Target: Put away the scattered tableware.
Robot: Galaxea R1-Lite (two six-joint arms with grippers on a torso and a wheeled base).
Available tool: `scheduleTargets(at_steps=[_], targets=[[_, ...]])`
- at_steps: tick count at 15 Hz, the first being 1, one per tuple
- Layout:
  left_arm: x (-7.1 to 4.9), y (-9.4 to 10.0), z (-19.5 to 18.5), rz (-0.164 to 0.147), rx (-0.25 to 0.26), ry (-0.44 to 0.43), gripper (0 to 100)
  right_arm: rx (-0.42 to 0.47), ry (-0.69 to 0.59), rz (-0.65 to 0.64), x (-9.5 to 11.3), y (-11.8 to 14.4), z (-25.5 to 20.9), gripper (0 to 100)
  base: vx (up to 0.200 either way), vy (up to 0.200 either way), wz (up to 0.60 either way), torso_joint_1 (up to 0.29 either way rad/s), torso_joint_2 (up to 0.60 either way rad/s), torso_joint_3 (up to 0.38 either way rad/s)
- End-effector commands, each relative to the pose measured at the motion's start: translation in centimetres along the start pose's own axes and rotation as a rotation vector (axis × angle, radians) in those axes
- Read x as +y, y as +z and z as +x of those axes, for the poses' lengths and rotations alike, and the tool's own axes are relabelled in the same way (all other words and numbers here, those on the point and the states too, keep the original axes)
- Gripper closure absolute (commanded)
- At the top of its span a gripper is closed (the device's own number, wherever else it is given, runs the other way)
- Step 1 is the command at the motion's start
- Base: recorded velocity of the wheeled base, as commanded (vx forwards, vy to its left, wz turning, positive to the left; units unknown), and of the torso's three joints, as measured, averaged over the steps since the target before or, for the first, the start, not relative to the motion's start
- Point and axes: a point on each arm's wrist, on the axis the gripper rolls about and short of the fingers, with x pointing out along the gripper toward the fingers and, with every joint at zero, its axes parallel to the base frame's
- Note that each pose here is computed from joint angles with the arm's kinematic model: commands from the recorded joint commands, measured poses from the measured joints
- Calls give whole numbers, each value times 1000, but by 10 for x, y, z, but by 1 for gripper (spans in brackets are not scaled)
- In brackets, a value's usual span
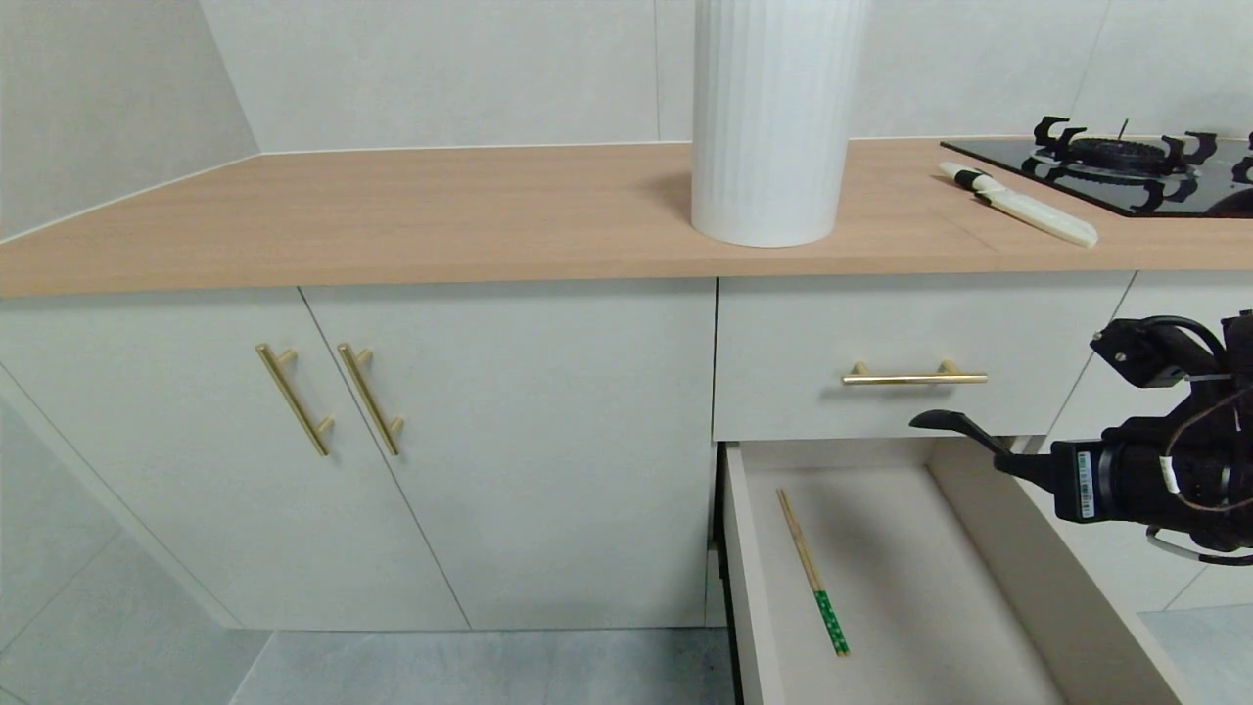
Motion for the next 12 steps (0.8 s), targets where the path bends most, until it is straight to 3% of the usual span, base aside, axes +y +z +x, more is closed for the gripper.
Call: scheduleTargets(at_steps=[1, 7, 12], targets=[[0, 0, 0, 0, 2, 0, 0, 61, -1, -1, 0, -6, 17, 100, 0, 0, 0, 0, 0, 0], [0, 0, 0, 0, 2, 0, 0, 160, 29, -27, 11, -19, 42, 100, 0, 0, 0, 0, 0, 0], [0, 0, 0, 0, 2, -1, 0, 280, 13, -37, 15, -49, 93, 100, 0, 0, 0, 0, 0, 0]])
